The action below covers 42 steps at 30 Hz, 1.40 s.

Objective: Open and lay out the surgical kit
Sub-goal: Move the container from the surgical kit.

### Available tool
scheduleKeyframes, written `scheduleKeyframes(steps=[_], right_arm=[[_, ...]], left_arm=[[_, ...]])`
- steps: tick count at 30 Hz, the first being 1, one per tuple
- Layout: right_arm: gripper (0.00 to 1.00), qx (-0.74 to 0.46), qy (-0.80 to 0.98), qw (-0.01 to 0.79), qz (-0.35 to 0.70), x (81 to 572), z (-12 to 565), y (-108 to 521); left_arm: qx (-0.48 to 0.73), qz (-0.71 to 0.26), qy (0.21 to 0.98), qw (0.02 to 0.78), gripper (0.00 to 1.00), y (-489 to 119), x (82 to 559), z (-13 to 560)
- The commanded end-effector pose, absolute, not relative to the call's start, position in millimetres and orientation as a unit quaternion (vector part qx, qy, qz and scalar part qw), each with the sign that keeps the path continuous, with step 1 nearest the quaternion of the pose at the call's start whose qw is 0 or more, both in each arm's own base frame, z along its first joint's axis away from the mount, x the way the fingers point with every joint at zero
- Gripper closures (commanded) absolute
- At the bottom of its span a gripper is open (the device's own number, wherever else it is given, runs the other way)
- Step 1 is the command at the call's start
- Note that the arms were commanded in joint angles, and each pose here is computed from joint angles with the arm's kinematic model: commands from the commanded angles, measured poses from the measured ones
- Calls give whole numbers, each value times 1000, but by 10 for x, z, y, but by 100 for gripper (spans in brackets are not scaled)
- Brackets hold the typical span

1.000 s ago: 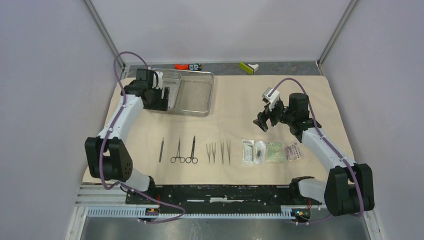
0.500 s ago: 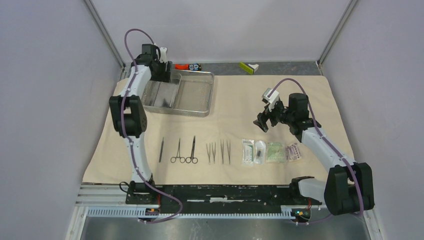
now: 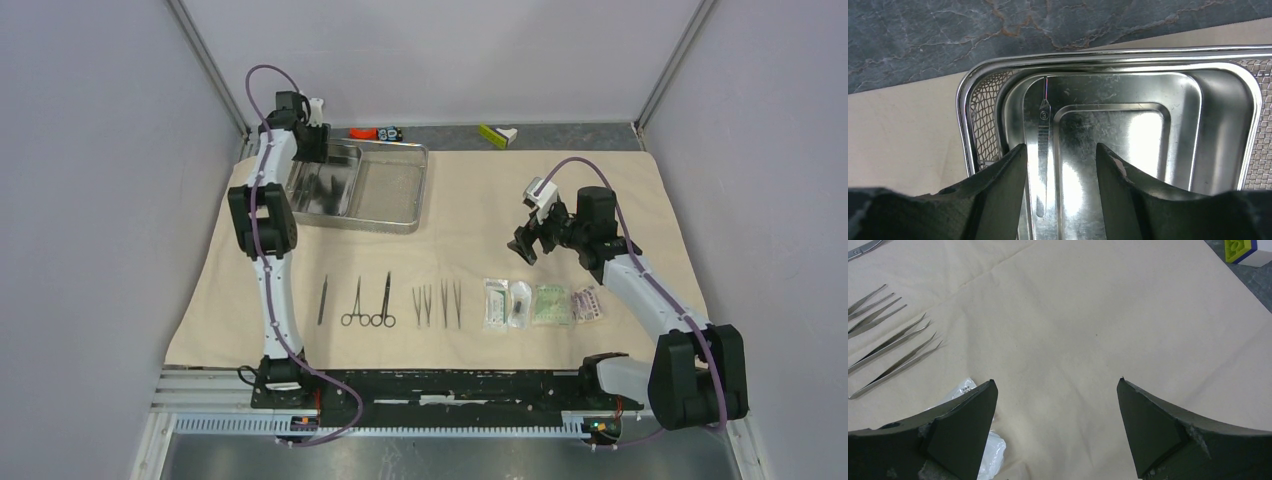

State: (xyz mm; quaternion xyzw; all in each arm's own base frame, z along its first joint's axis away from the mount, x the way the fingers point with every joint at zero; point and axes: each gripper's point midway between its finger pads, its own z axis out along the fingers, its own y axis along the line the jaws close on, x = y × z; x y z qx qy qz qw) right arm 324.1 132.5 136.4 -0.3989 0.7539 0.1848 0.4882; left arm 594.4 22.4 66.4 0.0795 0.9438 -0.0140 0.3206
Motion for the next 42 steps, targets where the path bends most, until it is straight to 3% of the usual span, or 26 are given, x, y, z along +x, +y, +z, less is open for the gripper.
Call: scheduleKeyframes(steps=[1, 12, 19, 22, 27, 30, 42], right_arm=[[3, -405, 744, 503, 171, 3335, 1475, 1314], [3, -405, 746, 500, 171, 3328, 1452, 1303], [3, -406, 745, 501, 172, 3321, 1459, 1297], [3, -406, 745, 501, 173, 3318, 1460, 1297], [3, -407, 744, 502, 172, 3314, 1471, 1294], [3, -407, 744, 501, 172, 3313, 1468, 1289], [3, -406, 746, 498, 174, 3314, 1451, 1286]], left_arm=[[108, -13, 928, 356, 41, 243, 6149, 763], [108, -22, 927, 359, 44, 223, 6274, 656], [104, -13, 927, 361, 39, 269, 6307, 643], [106, -15, 926, 362, 33, 258, 6316, 647], [97, -7, 930, 355, 11, 298, 6310, 629], [93, -8, 933, 348, 2, 299, 6275, 628], [91, -36, 954, 283, 0, 239, 5965, 383]])
